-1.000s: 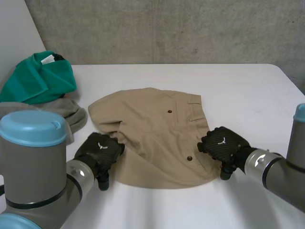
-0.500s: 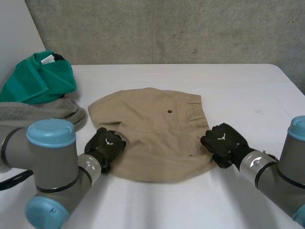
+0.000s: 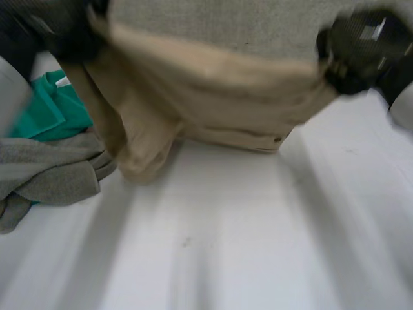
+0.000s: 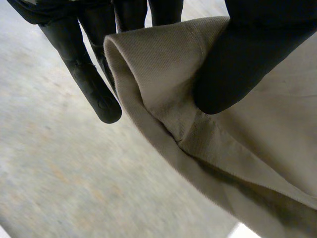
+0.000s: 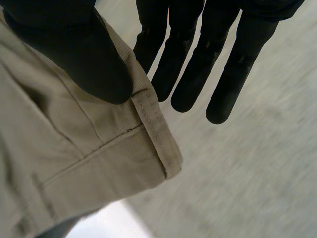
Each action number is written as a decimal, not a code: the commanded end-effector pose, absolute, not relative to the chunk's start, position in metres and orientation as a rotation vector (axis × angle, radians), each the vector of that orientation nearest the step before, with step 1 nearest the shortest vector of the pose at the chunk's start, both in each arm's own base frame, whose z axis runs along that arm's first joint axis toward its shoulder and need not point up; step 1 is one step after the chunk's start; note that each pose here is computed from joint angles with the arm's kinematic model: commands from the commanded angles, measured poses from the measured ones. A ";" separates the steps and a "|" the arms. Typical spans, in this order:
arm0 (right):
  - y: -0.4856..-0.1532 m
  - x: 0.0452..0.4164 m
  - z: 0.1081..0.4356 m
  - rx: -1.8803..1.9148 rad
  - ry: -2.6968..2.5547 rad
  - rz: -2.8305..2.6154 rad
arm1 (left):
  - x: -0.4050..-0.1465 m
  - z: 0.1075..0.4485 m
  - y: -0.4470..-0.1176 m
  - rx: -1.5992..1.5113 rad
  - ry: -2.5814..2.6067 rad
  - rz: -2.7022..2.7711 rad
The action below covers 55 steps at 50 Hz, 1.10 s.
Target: Fold the laundry.
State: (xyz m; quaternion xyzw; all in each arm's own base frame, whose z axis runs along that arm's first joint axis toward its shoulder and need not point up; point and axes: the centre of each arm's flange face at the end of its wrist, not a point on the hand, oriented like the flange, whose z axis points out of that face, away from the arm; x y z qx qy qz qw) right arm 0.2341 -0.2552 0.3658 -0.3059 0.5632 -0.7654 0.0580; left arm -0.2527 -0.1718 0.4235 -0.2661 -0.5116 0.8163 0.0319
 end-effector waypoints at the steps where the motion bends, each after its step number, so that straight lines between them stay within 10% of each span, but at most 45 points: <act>1: -0.264 0.239 0.431 -0.738 1.508 -2.389 | -0.241 0.472 -0.202 -0.613 -1.549 2.552; 25: -0.383 0.315 0.304 -0.720 1.790 -2.494 | -0.316 0.375 -0.366 -0.582 -1.710 2.441; 39: -0.336 0.299 0.444 -0.358 1.144 -2.864 | -0.278 0.524 -0.292 -0.278 -1.169 2.701; 55: -0.268 0.277 0.464 -0.591 1.273 -2.761 | -0.246 0.541 -0.225 -0.281 -1.139 2.658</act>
